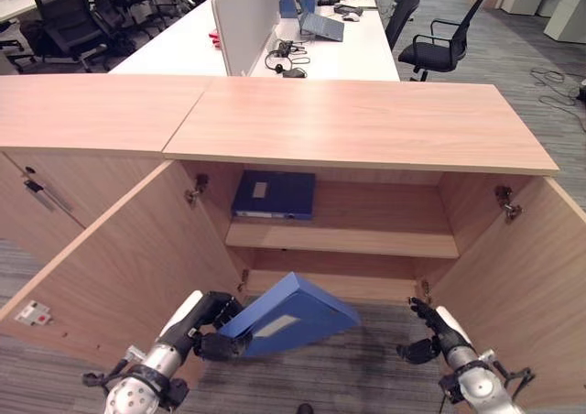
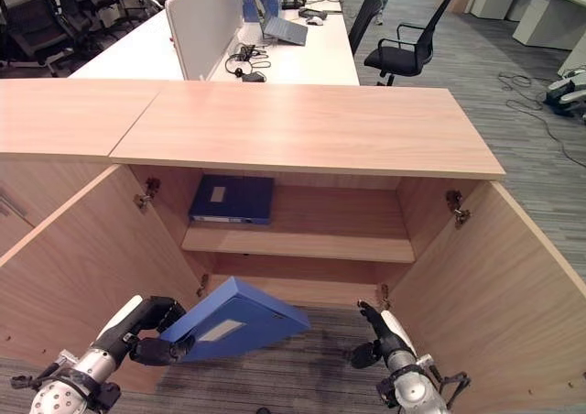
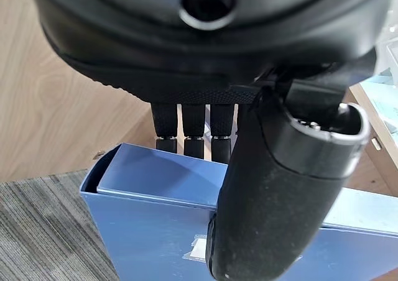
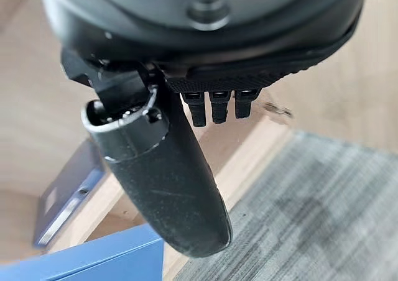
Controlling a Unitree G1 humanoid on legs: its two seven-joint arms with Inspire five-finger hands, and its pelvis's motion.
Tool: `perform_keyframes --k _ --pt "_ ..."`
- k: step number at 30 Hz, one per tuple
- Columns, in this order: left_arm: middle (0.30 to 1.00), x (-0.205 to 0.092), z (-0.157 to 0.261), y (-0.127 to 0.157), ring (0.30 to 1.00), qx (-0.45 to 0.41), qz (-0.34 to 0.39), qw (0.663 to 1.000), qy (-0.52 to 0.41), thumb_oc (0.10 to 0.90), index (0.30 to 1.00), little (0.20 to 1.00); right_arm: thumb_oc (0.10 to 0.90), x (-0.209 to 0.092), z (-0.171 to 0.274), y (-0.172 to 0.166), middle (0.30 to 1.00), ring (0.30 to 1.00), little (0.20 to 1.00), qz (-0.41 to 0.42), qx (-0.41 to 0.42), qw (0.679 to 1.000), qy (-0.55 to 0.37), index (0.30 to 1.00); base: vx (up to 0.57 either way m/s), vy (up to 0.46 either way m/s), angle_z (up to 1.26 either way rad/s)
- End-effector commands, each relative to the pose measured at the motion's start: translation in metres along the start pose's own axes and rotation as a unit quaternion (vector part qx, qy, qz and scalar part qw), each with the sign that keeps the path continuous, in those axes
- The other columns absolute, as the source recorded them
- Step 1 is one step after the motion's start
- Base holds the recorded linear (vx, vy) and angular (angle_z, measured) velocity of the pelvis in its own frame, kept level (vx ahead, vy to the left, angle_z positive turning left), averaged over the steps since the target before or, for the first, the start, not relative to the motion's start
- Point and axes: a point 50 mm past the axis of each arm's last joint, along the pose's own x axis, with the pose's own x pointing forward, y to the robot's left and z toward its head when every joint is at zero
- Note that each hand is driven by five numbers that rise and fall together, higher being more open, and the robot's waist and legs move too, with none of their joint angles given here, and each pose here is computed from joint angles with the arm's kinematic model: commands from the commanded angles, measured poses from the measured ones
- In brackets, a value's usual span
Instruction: Put the empty folder in the office cabinet
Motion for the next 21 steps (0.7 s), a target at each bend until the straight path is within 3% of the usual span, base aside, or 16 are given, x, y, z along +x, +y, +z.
perform_keyframes --k 1,10,21 --pt "0.300 0.011 0.062 0.035 0.300 0.043 0.077 0.982 -0.165 0.400 0.300 0.300 0.800 0.012 0.062 -0.019 0.900 0.900 0.900 -0.013 -0.041 0.988 -0.147 0.900 0.00 0.000 0.00" --pt "0.300 0.016 0.084 0.033 0.300 0.056 0.051 0.973 -0.216 0.400 0.300 0.300 0.800 0.015 0.103 -0.009 0.900 0.900 0.900 0.035 -0.132 0.962 -0.235 0.900 0.00 0.000 0.00" --pt "0.300 0.023 0.114 0.025 0.300 0.048 -0.018 0.958 -0.281 0.400 0.300 0.300 0.800 0.018 0.149 -0.005 0.900 0.900 0.900 0.049 -0.172 0.933 -0.313 0.900 0.00 -0.002 0.01"
